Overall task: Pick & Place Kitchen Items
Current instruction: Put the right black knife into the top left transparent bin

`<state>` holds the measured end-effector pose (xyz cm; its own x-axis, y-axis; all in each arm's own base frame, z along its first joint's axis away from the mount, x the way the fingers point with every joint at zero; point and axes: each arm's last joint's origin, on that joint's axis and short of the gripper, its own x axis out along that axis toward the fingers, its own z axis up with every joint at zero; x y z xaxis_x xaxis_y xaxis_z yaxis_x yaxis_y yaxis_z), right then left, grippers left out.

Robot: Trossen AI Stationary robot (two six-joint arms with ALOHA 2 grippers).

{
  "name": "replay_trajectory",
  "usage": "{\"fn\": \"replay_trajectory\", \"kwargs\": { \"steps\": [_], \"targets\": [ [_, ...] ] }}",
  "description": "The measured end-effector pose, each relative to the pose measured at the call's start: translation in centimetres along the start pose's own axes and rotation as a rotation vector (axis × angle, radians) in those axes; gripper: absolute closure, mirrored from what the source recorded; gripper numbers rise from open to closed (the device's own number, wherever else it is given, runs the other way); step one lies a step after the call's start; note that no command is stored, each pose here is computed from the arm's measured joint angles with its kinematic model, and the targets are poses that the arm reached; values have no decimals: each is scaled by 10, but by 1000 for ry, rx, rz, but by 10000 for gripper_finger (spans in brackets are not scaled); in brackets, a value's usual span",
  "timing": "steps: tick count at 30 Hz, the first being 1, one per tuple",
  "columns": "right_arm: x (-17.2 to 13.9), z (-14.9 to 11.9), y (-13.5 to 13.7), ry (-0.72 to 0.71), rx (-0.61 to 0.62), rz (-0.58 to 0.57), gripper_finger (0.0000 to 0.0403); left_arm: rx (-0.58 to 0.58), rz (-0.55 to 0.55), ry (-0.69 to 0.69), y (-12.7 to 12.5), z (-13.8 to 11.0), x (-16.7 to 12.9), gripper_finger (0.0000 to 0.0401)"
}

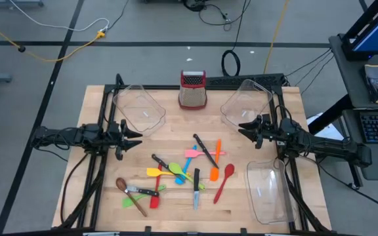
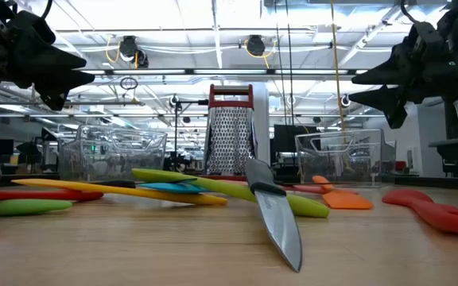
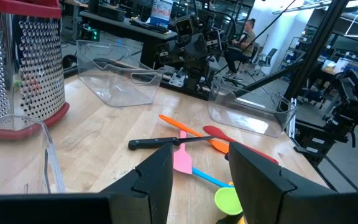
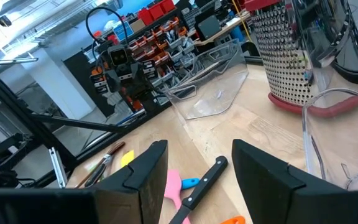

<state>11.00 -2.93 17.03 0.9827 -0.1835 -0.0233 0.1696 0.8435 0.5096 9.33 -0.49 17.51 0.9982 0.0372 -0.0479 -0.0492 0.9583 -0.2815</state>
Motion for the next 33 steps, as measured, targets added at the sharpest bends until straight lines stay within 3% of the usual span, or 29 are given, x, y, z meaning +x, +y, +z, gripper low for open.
{"fn": "replay_trajectory", "kwargs": {
  "steps": [12, 27, 33],
  "targets": [
    [0, 0, 0, 1, -78, 2, 231, 0, 0, 0, 0, 0, 0, 244],
    [0, 0, 0, 3, 31, 6, 231, -5, 26, -8, 1, 0, 0, 244],
    [0, 9, 9, -59, 8, 149, 231, -66, 25, -9, 1, 0, 0, 244]
  ]
}}
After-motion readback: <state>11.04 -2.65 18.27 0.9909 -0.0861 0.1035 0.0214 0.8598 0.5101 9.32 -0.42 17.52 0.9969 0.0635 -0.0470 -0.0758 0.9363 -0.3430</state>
